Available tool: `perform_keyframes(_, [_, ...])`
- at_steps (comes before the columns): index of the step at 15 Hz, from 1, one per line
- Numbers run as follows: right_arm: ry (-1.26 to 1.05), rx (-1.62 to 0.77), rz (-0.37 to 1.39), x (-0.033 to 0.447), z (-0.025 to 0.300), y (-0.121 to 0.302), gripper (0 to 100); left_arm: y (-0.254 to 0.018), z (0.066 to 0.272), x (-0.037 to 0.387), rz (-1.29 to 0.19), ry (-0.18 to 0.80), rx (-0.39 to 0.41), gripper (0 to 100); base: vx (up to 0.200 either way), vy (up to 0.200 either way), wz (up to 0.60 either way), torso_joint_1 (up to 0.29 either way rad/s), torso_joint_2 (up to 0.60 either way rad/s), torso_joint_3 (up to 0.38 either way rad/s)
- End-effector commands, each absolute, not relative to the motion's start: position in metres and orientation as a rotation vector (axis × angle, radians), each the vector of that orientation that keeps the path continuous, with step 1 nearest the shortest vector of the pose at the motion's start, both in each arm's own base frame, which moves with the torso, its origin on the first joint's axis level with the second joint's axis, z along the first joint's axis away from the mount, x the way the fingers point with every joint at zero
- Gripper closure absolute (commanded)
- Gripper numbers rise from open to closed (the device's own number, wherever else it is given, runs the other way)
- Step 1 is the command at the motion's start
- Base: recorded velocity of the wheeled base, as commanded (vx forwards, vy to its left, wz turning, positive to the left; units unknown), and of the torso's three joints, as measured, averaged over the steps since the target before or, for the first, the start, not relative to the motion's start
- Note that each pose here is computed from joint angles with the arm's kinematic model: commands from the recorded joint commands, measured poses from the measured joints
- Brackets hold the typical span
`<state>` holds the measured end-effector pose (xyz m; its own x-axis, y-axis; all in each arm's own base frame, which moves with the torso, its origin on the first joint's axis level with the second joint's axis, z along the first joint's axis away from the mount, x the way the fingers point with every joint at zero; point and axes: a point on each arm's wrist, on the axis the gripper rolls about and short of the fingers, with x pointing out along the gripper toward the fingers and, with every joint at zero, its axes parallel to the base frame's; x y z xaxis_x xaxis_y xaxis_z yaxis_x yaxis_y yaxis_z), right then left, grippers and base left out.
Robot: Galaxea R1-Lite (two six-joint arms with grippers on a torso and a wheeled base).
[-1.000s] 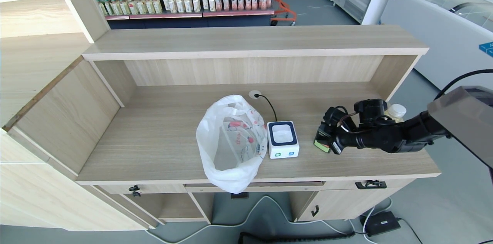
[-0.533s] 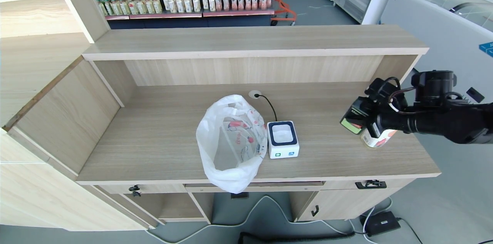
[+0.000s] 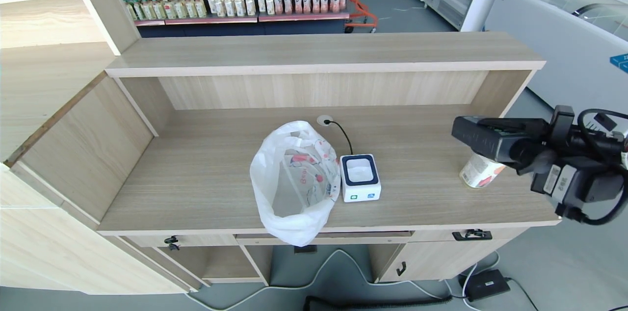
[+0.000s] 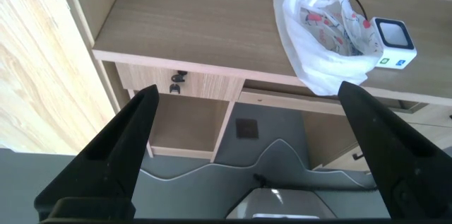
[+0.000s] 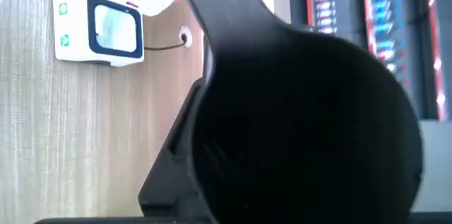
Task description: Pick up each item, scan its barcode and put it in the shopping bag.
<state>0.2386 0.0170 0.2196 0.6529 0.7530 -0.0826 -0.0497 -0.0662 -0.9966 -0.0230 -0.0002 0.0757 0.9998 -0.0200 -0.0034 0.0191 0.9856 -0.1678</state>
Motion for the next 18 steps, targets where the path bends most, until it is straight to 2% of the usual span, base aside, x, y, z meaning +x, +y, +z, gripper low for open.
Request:
perform_keyframes(1, [-0.899,-1.643,0.746,0.205,0.232,0.040,100,0.000,0.076,-0.023,-0.020,0.005,-0.169,0,0.000,0.000,0.00,0.000,0.00,0.000])
perform_keyframes(5, [-1.555,-1.902,0.536,0.157,0.258,0.087,100,0.000,0.076,-0.023,-0.020,0.005,-0.169,0,0.000,0.000,0.00,0.000,0.00,0.000])
perform_keyframes(8, [-1.826,-1.959,0.424,0.135,0.252,0.102,100,0.000,0.076,-0.023,-0.020,0.005,-0.169,0,0.000,0.000,0.00,0.000,0.00,0.000])
perform_keyframes(10, [-1.912,-1.952,0.387,0.131,0.253,0.106,100,0.000,0.076,-0.023,-0.020,0.005,-0.169,0,0.000,0.000,0.00,0.000,0.00,0.000])
perform_keyframes(11, [-2.018,-1.968,0.279,0.120,0.258,0.102,100,0.000,0.076,-0.023,-0.020,0.005,-0.169,0,0.000,0.000,0.00,0.000,0.00,0.000])
perform_keyframes(18, [-2.048,-1.992,0.220,0.106,0.259,0.090,100,0.000,0.076,-0.023,-0.020,0.005,-0.169,0,0.000,0.000,0.00,0.000,0.00,0.000])
